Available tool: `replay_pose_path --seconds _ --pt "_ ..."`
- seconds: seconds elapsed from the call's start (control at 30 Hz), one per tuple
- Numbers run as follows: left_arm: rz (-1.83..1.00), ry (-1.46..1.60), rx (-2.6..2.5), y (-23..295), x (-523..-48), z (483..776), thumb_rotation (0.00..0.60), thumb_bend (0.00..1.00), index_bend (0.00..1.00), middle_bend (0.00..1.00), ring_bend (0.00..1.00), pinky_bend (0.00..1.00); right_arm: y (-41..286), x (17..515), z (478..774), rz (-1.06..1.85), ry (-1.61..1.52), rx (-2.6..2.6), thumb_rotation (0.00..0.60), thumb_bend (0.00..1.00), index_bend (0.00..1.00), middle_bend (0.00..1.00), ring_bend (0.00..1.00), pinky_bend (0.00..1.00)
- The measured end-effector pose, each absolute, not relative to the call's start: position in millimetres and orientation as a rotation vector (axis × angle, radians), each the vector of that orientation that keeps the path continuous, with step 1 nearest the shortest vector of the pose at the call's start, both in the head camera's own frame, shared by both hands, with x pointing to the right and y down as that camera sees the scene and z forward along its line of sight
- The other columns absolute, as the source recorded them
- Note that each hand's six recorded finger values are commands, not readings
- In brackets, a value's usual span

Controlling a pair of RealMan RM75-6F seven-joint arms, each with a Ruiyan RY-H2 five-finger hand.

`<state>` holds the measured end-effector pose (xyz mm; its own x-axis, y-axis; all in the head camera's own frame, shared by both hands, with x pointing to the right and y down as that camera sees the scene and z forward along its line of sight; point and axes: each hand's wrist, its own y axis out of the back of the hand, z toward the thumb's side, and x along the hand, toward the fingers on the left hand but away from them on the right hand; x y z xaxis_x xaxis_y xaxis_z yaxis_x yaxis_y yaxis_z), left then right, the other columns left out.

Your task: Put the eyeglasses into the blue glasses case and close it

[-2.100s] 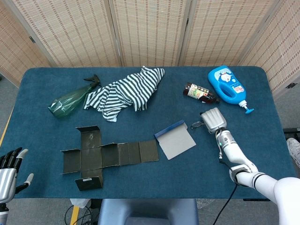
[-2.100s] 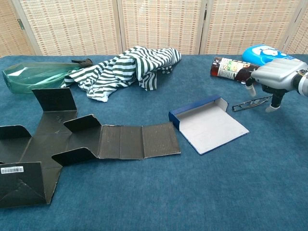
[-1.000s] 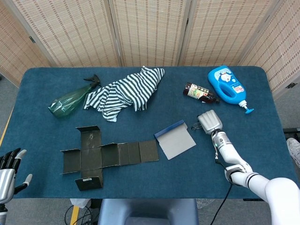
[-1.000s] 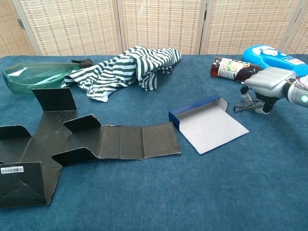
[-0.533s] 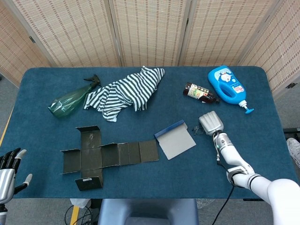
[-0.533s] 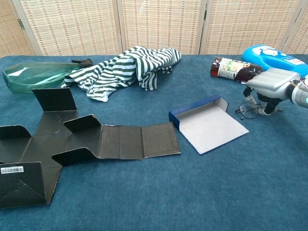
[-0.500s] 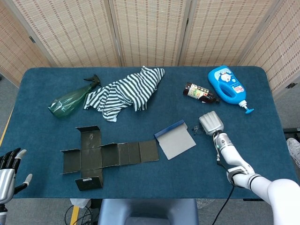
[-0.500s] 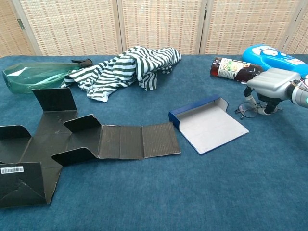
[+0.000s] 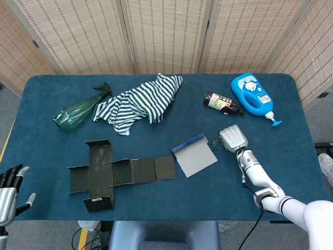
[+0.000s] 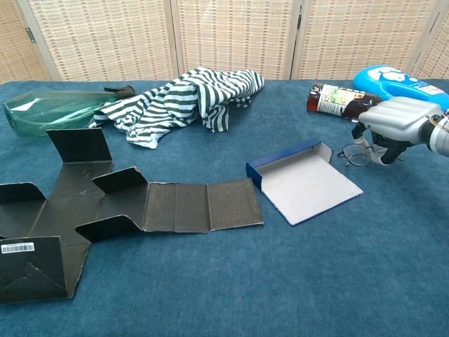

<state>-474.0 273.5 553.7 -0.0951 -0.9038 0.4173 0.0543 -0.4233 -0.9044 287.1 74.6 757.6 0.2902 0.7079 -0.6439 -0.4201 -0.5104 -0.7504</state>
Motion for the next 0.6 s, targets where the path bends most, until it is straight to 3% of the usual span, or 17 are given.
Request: replay_pose_path --seconds 0.37,0.6 --pt "-1.608 0.98 -1.423 272.9 -472.1 551.5 0.6 0.32 0.18 0.14 0.15 0.19 95.5 253.9 719.3 1.256 -0.289 -1.642 0.6 0.59 0.61 0.96 0.98 0.96" --pt "-1.614 0.993 -1.417 276.0 -476.1 549.1 0.6 0.32 0.18 0.14 0.15 0.19 106.6 224.0 716.5 1.192 -0.24 -1.648 0.6 0.59 0.61 0.96 0.98 0.96"
